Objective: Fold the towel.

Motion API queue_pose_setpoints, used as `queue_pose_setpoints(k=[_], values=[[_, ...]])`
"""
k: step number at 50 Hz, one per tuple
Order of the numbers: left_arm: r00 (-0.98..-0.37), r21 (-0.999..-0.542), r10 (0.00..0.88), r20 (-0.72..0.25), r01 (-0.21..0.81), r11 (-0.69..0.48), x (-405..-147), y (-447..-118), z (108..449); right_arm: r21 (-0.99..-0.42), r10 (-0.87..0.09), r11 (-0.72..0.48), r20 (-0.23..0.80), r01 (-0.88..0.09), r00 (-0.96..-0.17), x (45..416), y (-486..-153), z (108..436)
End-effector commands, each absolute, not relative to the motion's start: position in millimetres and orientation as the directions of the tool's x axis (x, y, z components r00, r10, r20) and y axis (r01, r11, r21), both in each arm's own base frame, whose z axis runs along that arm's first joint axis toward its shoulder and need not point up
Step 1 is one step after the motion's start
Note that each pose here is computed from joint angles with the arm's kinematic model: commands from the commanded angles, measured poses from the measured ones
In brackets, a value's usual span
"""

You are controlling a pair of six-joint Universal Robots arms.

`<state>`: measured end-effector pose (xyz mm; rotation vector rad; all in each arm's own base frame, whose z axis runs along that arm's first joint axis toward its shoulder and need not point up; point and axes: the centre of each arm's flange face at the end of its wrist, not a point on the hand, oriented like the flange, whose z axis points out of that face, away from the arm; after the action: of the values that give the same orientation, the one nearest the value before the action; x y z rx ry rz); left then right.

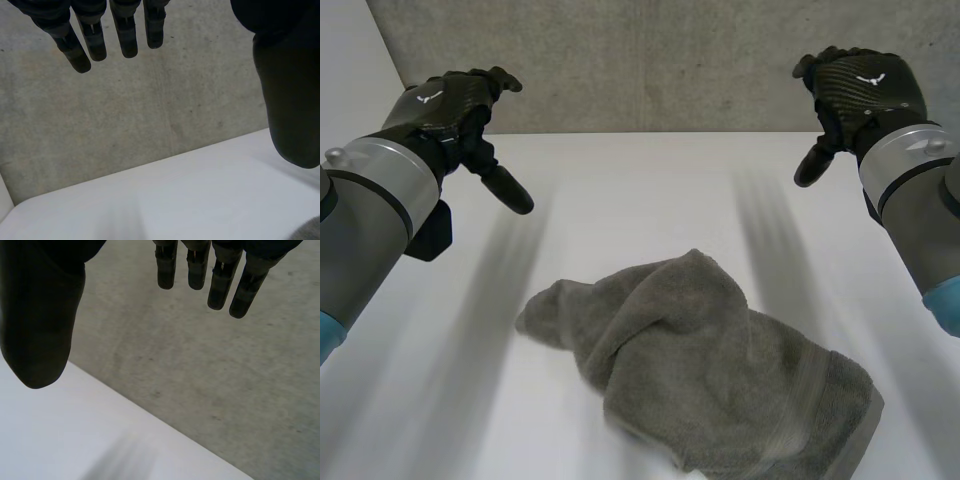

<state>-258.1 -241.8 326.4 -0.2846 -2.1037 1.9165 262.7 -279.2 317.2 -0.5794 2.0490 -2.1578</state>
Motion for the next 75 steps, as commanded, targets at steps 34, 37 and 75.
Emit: queue_pose_setpoints(k=[34, 37, 75], values=[[-0.752, -0.837, 0.658, -0.038, 0.384, 0.391, -295, -147, 152, -0.814, -0.859, 0.196, 0.127, -0.547, -0.496, 235, -145, 154], [-0.754, -0.864, 0.656, -0.041, 0.357, 0.356, -301, -154, 149, -0.812, -0.857, 0.183, 0.144, -0.554, -0.494, 235, -149, 149], [-0.829, -0.951, 0.552, -0.095, 0.239, 0.196, -357, -236, 153, -0.942, -0.540, 0.024, 0.269, -0.334, -0.798, 224, -314, 210]])
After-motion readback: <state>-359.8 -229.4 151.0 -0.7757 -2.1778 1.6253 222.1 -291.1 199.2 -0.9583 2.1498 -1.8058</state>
